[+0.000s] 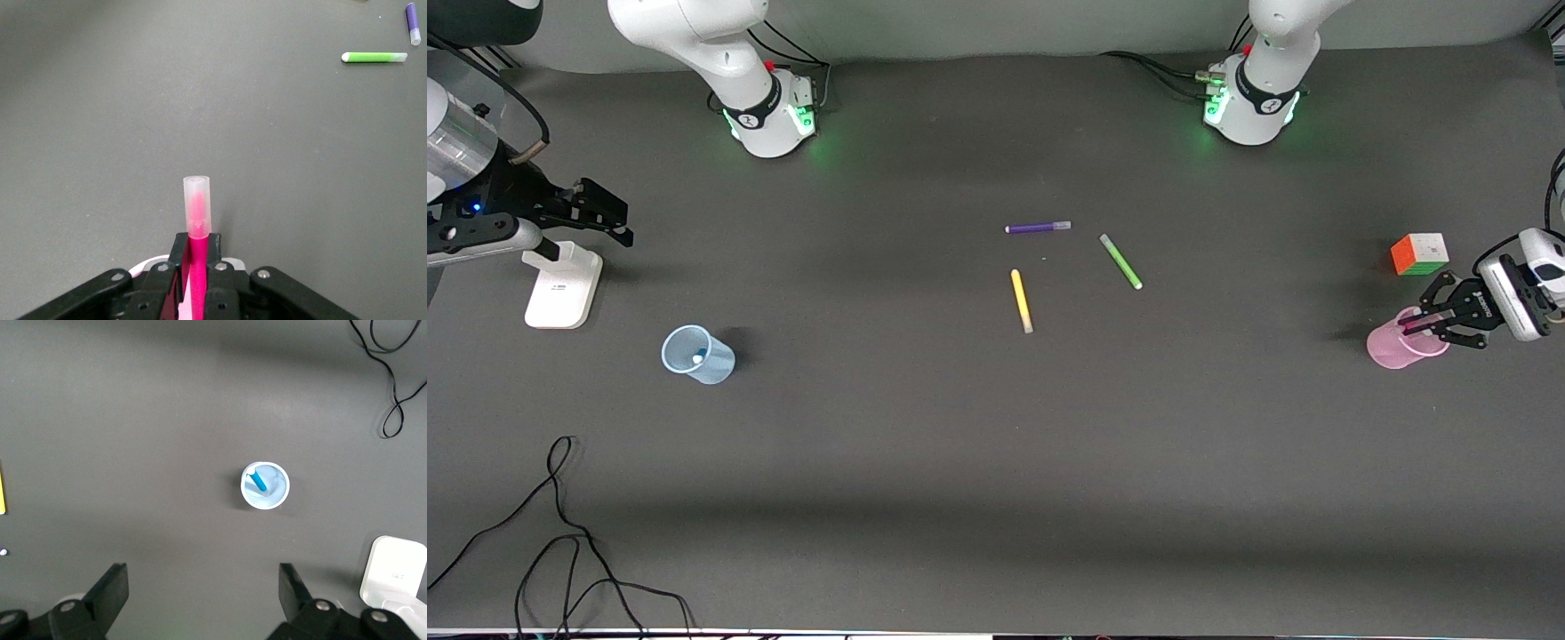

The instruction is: Place pink and blue markers in matching cups

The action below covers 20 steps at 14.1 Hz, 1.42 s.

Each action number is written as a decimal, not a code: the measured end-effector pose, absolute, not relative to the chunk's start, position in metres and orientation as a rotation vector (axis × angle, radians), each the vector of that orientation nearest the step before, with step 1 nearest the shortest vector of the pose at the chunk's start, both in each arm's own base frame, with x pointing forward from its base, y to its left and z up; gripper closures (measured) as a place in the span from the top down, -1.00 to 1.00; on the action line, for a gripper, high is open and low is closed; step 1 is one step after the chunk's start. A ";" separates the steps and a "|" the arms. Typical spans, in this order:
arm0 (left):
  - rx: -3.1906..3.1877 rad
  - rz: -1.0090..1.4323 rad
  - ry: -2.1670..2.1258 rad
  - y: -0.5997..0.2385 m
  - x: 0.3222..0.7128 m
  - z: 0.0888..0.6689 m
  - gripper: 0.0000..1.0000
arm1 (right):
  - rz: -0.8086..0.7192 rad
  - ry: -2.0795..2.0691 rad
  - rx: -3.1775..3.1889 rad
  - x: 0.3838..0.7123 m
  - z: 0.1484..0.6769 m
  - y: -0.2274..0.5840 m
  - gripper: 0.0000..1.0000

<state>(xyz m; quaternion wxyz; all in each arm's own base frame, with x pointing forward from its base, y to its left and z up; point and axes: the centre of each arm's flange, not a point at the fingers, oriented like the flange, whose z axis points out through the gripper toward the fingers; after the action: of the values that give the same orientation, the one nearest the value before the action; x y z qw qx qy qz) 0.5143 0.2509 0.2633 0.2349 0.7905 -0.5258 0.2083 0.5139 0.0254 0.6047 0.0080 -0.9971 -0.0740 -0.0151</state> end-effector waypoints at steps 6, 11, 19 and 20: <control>2.106 0.624 -1.480 0.260 0.522 0.259 -0.37 | -0.046 -0.164 -3.110 0.515 0.604 0.012 1.00; 2.096 0.658 -1.481 0.263 0.538 0.271 0.74 | -0.039 -0.103 -3.102 0.518 0.602 0.002 1.00; 2.488 0.341 -1.333 0.200 0.572 0.443 1.00 | -0.009 -0.125 -3.106 0.525 0.591 0.012 1.00; 2.568 0.288 -1.297 0.182 0.570 0.468 1.00 | -0.010 -0.126 -3.106 0.525 0.592 0.012 1.00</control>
<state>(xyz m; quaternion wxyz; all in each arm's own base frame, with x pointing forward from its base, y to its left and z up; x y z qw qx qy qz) 0.5704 0.1823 0.4679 0.1249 0.8812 -0.4451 0.0987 0.5250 0.0119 0.5918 0.0167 -0.9990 -0.0406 -0.0034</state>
